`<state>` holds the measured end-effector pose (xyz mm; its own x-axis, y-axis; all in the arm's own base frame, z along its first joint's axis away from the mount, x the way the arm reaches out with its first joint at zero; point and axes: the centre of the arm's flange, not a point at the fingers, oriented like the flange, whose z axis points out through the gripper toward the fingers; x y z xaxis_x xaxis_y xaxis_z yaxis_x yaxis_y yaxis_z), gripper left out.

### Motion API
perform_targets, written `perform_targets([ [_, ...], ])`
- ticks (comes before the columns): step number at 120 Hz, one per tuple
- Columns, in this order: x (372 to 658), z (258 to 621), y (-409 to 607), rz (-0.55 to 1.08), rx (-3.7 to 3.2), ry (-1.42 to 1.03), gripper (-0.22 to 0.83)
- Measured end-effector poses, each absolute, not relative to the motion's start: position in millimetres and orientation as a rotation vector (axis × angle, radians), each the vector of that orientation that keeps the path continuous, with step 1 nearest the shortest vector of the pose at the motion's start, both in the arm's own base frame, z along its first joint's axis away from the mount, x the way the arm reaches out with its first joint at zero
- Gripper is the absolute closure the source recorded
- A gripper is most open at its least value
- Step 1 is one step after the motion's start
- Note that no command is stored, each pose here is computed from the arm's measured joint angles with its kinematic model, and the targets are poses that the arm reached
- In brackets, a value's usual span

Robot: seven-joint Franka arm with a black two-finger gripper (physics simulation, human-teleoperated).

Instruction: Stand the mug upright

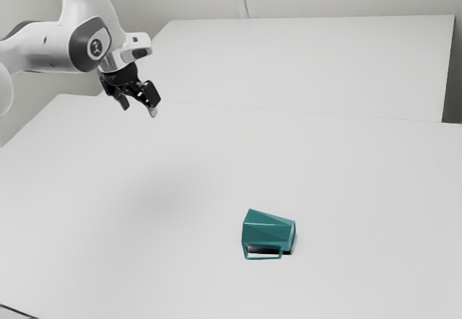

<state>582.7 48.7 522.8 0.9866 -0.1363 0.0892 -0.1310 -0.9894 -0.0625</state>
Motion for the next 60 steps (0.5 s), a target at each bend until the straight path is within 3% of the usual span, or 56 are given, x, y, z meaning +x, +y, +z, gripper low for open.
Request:
perform_targets([
  [18, 549.0, 551.2, 35.0, -0.214, -3.099, 0.254, 0.0],
  [40, 526.6, 541.4, -10.1, -0.207, -3.241, 0.272, 0.0],
  [60, 508.7, 487.8, -49.5, -0.104, -3.365, 0.231, 0.0],
])
